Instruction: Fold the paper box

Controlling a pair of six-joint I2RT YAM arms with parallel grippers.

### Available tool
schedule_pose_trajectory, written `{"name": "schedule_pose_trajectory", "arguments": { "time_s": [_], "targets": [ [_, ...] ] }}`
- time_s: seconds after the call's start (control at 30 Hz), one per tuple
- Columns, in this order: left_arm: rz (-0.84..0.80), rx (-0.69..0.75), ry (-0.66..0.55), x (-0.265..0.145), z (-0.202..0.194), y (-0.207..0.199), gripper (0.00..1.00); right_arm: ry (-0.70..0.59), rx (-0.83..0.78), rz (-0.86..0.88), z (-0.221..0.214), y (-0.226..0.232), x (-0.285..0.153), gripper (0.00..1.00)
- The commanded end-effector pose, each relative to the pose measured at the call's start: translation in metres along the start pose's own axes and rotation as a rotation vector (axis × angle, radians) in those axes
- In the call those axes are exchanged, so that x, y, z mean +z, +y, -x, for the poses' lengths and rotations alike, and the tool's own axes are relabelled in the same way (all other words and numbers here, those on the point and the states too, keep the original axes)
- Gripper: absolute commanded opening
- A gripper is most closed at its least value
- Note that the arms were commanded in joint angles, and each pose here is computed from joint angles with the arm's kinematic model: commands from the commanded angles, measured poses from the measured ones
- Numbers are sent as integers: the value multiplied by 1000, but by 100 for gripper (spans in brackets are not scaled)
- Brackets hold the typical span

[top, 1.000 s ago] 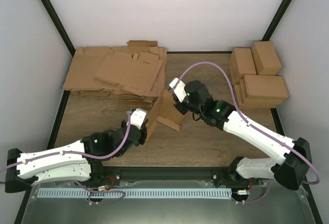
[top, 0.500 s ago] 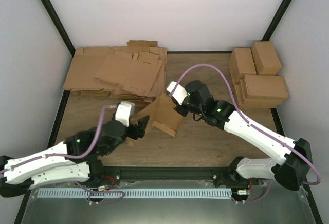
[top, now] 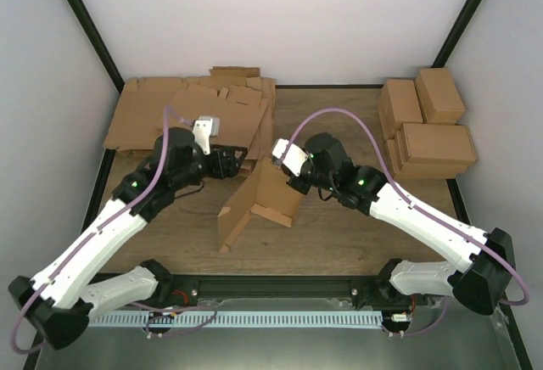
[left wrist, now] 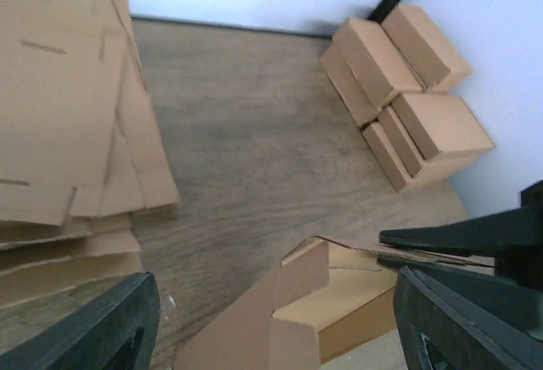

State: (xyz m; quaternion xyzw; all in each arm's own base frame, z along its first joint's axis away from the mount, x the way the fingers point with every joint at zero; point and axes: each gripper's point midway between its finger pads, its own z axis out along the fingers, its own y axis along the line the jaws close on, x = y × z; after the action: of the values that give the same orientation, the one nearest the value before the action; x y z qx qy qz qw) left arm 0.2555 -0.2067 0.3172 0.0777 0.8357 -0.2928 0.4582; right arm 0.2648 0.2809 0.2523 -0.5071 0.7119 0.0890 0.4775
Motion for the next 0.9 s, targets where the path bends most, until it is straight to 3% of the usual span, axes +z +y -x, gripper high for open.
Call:
{"name": "schedule_pose_trajectory", "arguments": {
  "time_s": [0.0, 0.3, 0.7, 0.87],
  "targets": [
    [-297, -31, 163, 19, -18, -28, 75, -44, -50, 8, 17, -1, -8, 12],
    [-343, -81, 221, 46, -39, -7, 55, -43, -50, 27, 18, 2, -3, 16],
    [-347, -117, 215, 60, -41, 2, 41, -50, -50, 60, 22, 9, 2, 18],
    [-365, -238, 183, 57, -32, 19, 38, -44, -48, 67, 21, 10, 4, 18]
  ]
}}
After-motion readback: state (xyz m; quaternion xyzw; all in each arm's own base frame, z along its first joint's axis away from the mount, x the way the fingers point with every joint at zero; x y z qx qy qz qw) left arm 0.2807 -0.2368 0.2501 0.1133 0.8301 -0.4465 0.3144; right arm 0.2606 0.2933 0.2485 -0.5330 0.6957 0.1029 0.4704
